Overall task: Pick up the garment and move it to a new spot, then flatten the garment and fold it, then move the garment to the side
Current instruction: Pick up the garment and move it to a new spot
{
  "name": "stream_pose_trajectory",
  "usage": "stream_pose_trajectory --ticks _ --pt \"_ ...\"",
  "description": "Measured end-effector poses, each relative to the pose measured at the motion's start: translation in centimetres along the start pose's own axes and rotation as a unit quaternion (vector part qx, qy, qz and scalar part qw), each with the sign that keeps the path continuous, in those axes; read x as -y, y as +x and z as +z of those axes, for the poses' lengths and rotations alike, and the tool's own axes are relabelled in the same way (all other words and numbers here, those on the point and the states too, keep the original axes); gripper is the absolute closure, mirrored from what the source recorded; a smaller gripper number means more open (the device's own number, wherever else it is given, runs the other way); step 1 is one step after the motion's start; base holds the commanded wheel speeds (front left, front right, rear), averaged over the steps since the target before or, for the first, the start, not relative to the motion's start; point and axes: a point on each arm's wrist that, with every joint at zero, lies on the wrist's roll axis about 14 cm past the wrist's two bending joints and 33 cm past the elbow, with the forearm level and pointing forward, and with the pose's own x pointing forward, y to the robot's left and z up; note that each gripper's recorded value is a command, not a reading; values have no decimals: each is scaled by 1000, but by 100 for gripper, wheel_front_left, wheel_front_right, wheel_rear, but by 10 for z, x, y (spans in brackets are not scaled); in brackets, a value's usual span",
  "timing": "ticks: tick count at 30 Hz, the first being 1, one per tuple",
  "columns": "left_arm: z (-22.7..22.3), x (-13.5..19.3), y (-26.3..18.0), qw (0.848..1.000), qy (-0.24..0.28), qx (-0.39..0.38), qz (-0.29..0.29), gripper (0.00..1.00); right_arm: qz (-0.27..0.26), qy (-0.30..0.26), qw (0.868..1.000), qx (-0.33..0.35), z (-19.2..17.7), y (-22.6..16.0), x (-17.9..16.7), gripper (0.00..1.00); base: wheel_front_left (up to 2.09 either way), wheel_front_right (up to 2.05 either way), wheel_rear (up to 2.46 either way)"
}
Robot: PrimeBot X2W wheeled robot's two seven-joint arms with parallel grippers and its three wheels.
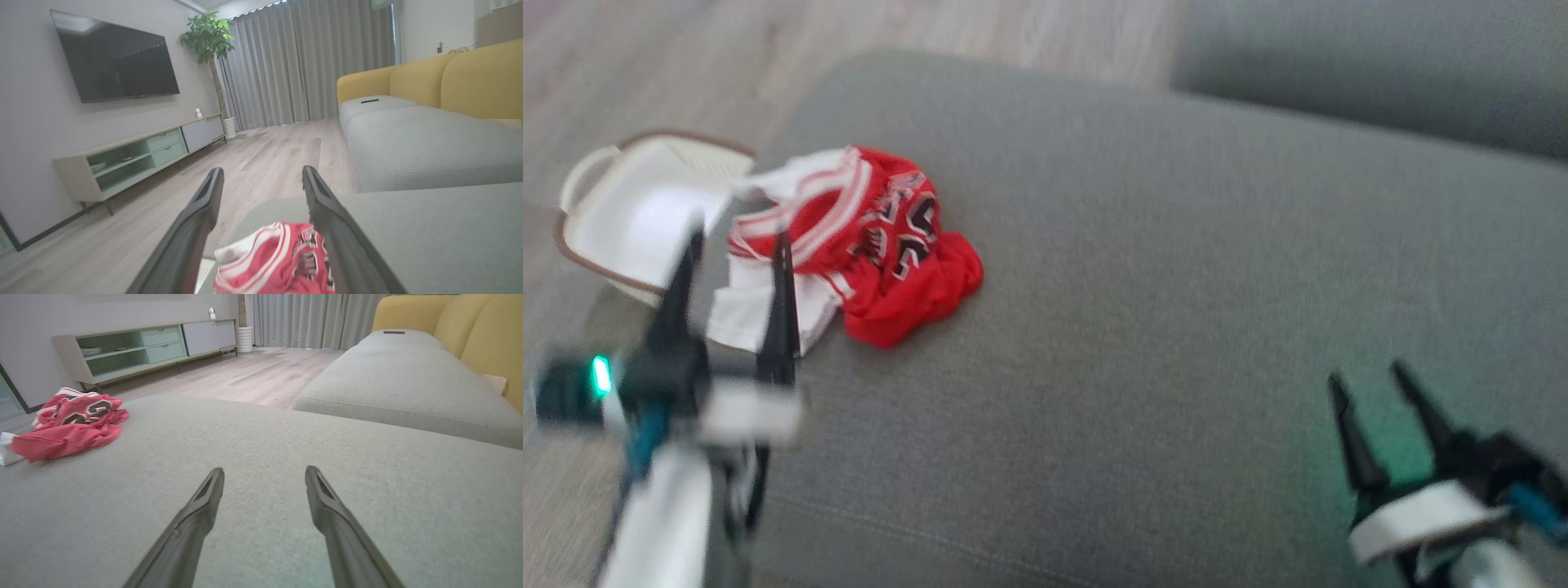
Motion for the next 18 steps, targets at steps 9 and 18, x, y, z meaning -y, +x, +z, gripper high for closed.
stream_pose_trajectory --ticks 9,18 --pt "-51 31 141 993 27 -102 -53 0 -20 -26 999 -24 -23 26 64 0 0 0 0" --pt "-196 35 137 920 -11 -392 -13 0 -58 -24 997 -44 -46 26 108 0 0 0 0"
